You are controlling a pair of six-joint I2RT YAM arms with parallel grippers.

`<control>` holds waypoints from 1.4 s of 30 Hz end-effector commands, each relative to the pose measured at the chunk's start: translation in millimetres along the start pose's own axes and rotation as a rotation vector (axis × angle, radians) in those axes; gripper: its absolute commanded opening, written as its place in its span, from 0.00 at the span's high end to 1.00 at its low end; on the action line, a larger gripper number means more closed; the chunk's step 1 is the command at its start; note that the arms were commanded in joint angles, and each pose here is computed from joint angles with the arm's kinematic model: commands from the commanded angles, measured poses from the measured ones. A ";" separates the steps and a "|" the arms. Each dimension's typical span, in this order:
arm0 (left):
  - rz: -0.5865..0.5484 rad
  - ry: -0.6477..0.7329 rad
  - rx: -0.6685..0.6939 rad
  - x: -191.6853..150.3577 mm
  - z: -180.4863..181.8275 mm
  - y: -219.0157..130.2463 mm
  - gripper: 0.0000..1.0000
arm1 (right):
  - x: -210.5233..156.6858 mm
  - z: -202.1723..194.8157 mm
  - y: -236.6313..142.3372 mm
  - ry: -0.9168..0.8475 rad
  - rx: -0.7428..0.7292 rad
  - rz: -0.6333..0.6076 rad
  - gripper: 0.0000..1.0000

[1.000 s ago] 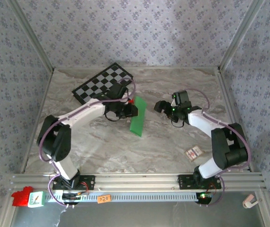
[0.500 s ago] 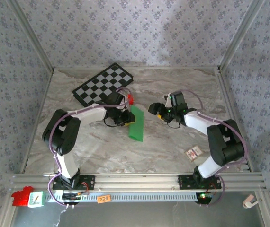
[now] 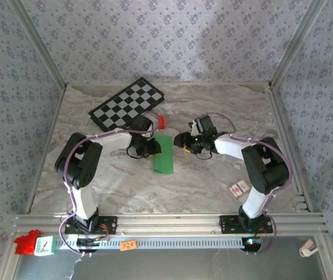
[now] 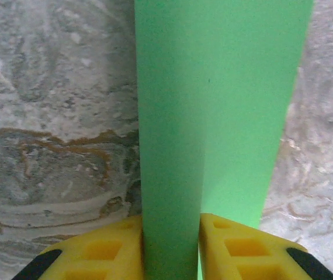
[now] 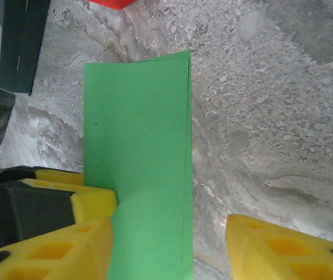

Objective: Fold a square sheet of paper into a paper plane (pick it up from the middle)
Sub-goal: Hold the square sheet of paper at the center of the table.

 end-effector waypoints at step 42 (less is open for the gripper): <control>0.076 -0.042 0.237 -17.9 21.0 10.5 0.47 | -6.3 20.6 61.6 0.054 -0.026 0.235 0.78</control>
Point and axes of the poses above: each hand's point on the last joint's axis, 136 mm out from that joint toward the fingers, its own y axis out along the fingers, its own z axis along the line the jaws close on, x = y × z, the point moved 9 cm from there along -y, back along the fingers, and after that the axes turned 5 degrees about -y, right-handed, at the moved point
